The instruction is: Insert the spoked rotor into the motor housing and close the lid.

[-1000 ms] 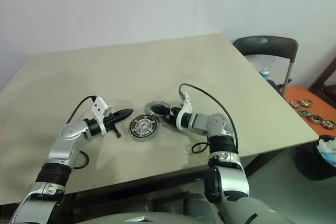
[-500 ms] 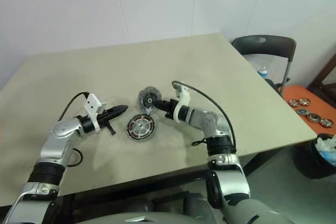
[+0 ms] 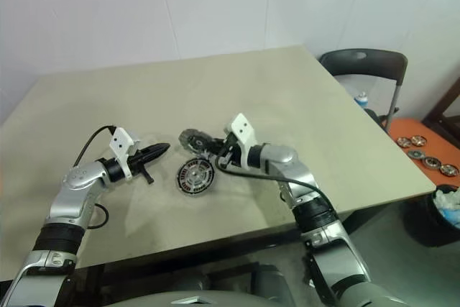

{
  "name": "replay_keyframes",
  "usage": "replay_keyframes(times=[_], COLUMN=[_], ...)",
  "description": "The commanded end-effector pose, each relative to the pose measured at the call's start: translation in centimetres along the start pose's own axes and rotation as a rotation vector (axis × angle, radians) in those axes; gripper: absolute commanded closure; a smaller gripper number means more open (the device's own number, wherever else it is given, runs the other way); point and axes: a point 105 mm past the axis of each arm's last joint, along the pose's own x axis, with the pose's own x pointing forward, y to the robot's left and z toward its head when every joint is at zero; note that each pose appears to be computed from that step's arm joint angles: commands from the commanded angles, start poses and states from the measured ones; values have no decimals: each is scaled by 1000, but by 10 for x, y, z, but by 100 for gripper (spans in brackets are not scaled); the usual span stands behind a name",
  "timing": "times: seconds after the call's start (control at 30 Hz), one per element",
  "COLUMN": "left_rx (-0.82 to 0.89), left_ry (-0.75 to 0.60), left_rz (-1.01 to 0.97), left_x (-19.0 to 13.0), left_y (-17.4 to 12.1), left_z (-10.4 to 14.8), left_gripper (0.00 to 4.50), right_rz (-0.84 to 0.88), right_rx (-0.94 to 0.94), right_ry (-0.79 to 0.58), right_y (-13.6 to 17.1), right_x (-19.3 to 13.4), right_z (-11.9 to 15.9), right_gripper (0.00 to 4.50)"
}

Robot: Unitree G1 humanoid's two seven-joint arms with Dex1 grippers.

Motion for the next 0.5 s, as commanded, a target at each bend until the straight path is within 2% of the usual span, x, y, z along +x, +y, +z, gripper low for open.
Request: replay_keyframes(times=[0.03, 0.2, 0.33, 0.5], left_rx=[34, 39, 44, 52], left_ry=[-28, -23, -18, -17], left_rz=[29, 30, 29, 25], left_x=[-4, -4, -3, 0], left_y=[9, 11, 12, 12], left_z=[10, 9, 9, 9], left_gripper=[450, 450, 450, 450], right_rz=[-22, 46, 149, 184], right_rx=[-202, -347, -338, -321], right_ry=[-42, -11, 27, 34], right_y=[-4, 4, 13, 14], right_x=[-5, -14, -22, -25], right_z=[12, 7, -3, -4], right_gripper=[444, 444, 444, 444])
